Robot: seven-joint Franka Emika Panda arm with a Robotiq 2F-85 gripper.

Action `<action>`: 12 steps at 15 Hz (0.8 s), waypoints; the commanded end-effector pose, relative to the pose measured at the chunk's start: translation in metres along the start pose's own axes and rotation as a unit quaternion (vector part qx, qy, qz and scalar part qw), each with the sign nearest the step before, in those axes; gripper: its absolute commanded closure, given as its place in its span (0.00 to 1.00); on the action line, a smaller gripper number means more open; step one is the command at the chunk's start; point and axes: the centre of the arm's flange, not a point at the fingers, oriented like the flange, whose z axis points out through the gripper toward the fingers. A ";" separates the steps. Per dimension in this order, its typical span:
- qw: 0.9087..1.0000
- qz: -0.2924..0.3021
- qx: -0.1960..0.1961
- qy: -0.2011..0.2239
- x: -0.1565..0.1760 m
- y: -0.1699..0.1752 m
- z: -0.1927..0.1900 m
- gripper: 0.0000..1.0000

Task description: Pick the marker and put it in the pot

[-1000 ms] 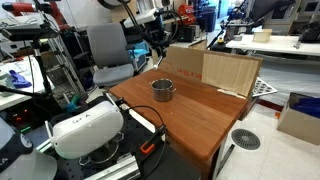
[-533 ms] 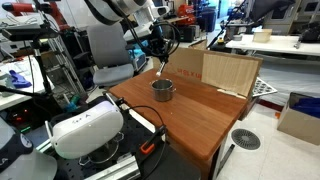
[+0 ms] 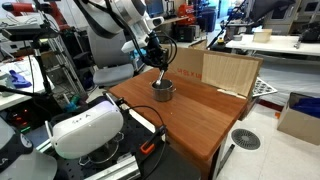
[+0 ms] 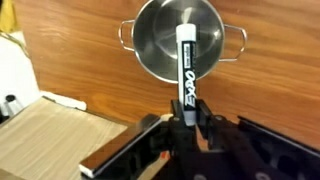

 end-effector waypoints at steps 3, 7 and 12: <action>1.000 0.007 -0.014 0.022 -0.019 0.015 0.019 0.95; 1.000 0.010 -0.017 0.012 -0.023 0.030 0.024 0.54; 1.000 0.010 -0.015 -0.002 -0.023 0.032 0.028 0.19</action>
